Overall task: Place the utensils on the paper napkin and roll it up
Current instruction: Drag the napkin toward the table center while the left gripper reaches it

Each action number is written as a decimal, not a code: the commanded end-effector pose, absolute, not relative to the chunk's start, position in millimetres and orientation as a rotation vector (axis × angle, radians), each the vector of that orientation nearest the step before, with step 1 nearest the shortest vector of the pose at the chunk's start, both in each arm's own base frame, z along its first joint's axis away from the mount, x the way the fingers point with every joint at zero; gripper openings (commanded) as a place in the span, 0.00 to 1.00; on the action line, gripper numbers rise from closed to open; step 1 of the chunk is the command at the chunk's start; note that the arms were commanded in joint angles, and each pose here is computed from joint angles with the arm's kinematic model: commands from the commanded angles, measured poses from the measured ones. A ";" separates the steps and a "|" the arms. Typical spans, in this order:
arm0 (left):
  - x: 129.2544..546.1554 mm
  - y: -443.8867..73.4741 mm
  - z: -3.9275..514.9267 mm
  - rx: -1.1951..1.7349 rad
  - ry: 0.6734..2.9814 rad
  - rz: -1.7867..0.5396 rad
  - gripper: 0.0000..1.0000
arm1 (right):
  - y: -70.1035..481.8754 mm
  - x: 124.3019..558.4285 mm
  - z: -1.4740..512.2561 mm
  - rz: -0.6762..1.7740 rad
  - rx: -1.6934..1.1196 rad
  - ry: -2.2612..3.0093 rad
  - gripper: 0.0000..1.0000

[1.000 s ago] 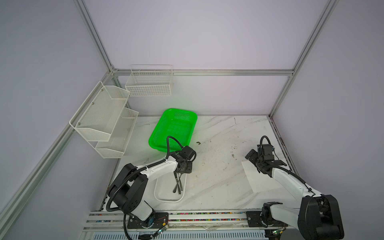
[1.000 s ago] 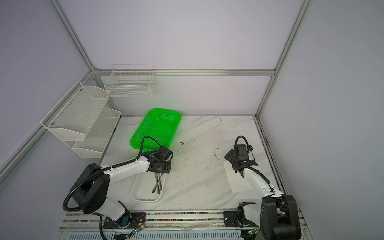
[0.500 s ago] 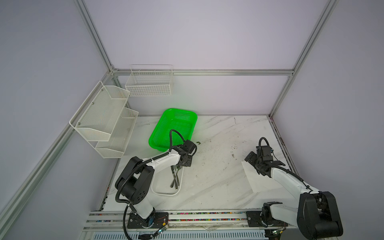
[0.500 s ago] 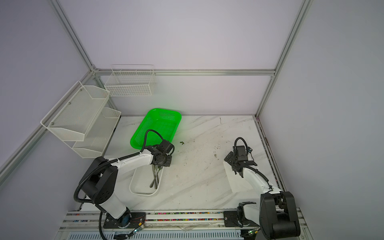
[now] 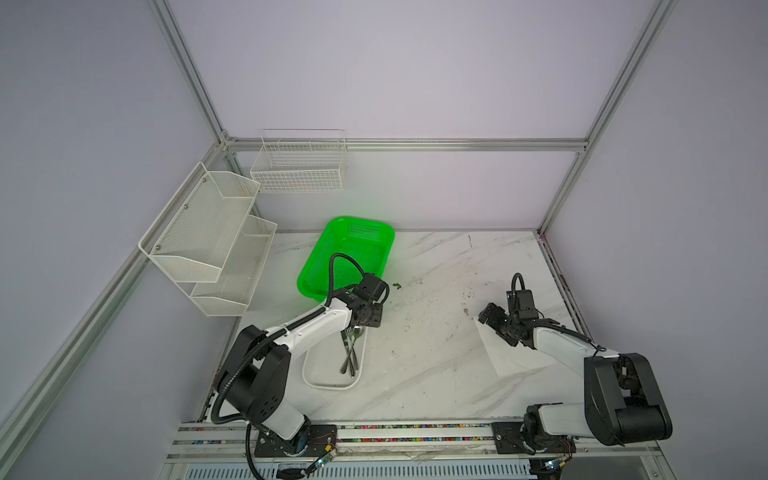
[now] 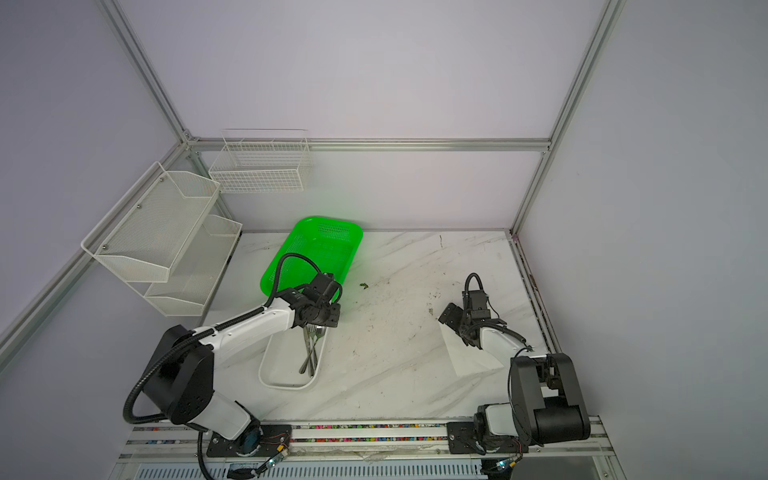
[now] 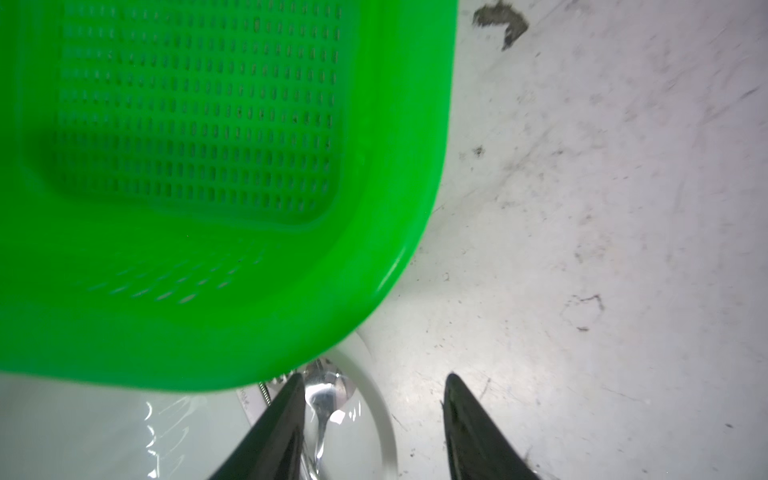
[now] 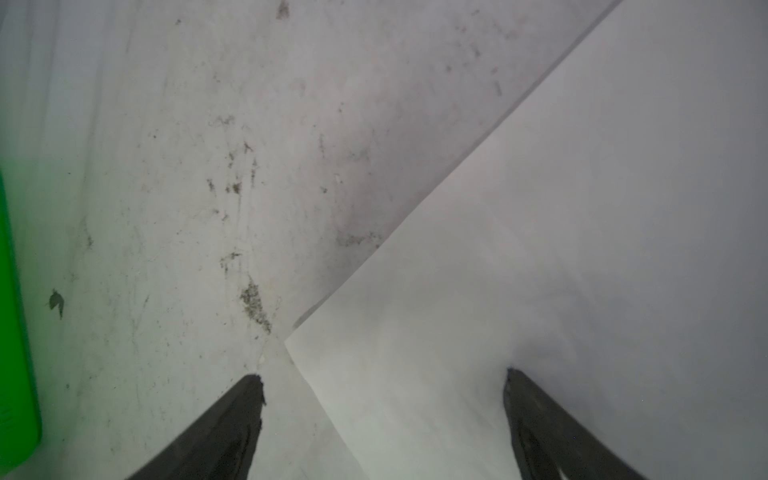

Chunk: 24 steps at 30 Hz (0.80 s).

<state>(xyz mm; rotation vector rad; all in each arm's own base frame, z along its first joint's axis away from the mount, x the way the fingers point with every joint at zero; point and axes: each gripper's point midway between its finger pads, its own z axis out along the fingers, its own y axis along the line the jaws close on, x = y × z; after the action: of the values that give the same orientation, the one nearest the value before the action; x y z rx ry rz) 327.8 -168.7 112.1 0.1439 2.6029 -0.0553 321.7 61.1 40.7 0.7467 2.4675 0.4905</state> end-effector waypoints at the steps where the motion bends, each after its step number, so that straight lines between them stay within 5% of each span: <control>1: 324.4 -174.7 157.3 0.080 2.507 -0.208 0.55 | 98.8 305.4 21.5 0.654 0.717 2.557 0.92; 14: 293.6 -183.1 211.7 0.061 2.370 -0.499 0.47 | 266.8 304.2 41.4 0.890 0.381 2.590 0.90; 19: 292.5 -215.2 220.4 0.161 2.312 -0.706 0.45 | 240.1 314.5 87.2 0.781 0.373 2.462 0.90; 24: 303.8 -243.6 213.9 0.230 2.346 -0.774 0.44 | 190.6 306.6 75.3 0.749 0.502 2.478 0.85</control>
<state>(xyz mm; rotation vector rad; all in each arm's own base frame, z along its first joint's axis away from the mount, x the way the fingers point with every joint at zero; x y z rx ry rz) 299.4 -218.1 206.8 0.1580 2.3731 -0.6551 321.2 223.9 106.2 0.4047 2.3918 0.8705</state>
